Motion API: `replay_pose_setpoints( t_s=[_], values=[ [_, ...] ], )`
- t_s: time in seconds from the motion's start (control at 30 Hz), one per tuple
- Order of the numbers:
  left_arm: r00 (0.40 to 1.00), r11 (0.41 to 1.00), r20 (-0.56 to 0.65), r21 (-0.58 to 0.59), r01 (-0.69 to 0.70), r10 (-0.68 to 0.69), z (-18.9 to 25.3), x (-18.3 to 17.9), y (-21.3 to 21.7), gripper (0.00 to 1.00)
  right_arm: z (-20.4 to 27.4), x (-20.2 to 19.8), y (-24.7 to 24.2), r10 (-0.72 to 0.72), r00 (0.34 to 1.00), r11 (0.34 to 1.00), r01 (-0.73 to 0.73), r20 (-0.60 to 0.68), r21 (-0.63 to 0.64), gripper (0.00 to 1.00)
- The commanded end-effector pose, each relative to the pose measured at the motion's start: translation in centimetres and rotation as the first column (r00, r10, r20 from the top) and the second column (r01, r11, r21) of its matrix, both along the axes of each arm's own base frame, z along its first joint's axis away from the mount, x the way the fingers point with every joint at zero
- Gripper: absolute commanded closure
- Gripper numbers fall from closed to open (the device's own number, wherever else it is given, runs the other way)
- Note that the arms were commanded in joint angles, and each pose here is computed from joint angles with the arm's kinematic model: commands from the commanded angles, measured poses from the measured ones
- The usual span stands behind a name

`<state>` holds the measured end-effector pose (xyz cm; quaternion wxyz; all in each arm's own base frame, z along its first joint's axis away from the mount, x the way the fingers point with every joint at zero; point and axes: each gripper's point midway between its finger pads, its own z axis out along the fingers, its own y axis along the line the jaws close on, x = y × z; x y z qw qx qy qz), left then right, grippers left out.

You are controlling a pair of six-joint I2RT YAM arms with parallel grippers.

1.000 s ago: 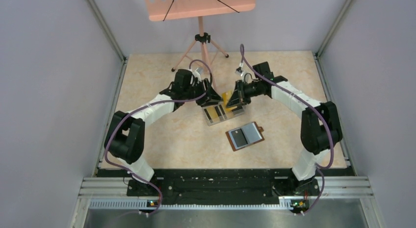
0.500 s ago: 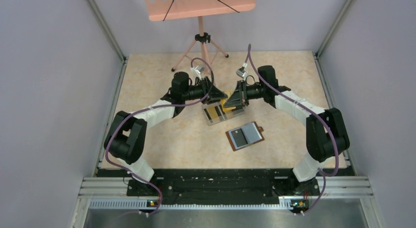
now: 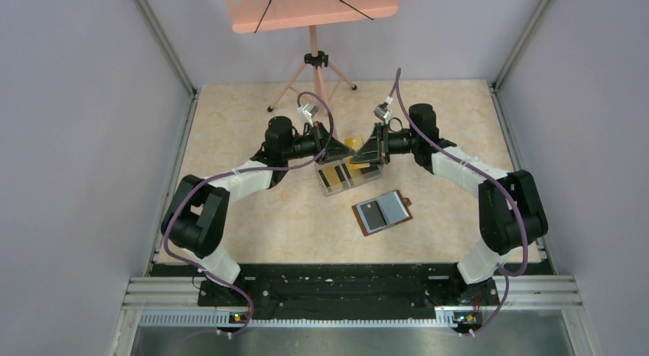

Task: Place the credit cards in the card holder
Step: Insert the credit card into the card holder.

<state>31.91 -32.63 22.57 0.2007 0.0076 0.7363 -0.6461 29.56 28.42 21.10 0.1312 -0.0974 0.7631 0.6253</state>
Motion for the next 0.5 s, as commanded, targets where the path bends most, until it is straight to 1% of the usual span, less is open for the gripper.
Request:
replay_pose_setpoints(
  t_s=[0.0,0.07,0.1,0.17,0.23,0.3,0.33,0.37,0.47],
  values=[
    [0.997,0.999,0.077,-0.038,0.000,0.003,2.7,-0.7,0.1,1.00,2.5,0.6,-0.9,-0.052,0.992,0.999,0.050,0.116,0.016,0.70],
    [0.998,1.000,0.057,0.002,-0.024,0.024,1.9,-0.5,0.3,1.00,1.9,1.1,-2.0,-0.096,0.988,0.995,0.100,0.121,-0.028,0.54],
    [0.998,0.999,0.044,0.033,-0.040,0.038,1.3,-0.3,0.6,1.00,1.2,1.3,-2.7,-0.121,0.985,0.989,0.130,0.120,-0.065,0.48],
    [0.998,0.993,0.022,0.097,-0.064,0.062,0.1,-0.4,0.9,1.00,-0.7,1.7,-4.7,-0.180,0.978,0.967,0.195,0.106,-0.161,0.39],
    [0.997,0.983,0.003,0.167,-0.075,0.075,-1.4,-0.7,1.1,1.00,-2.9,1.6,-6.9,-0.229,0.968,0.927,0.250,0.104,-0.278,0.34],
    [0.997,0.973,-0.020,0.219,-0.068,0.074,-2.6,-1.3,1.0,1.00,-5.3,1.3,-9.4,-0.277,0.955,0.862,0.296,0.106,-0.411,0.31],
    [0.997,0.970,-0.031,0.236,-0.060,0.070,-3.3,-1.7,0.8,1.00,-6.5,1.0,-10.6,-0.296,0.949,0.826,0.313,0.111,-0.468,0.30],
    [0.998,0.969,-0.040,0.245,-0.041,0.053,-3.8,-2.4,0.3,1.00,-7.8,0.9,-12.0,-0.332,0.936,0.777,0.341,0.117,-0.530,0.30],
    [0.997,0.966,-0.075,0.259,0.002,0.018,-5.2,-4.3,-1.2,1.00,-11.0,-0.4,-14.5,-0.383,0.919,0.686,0.354,0.098,-0.635,0.30]
  ],
)
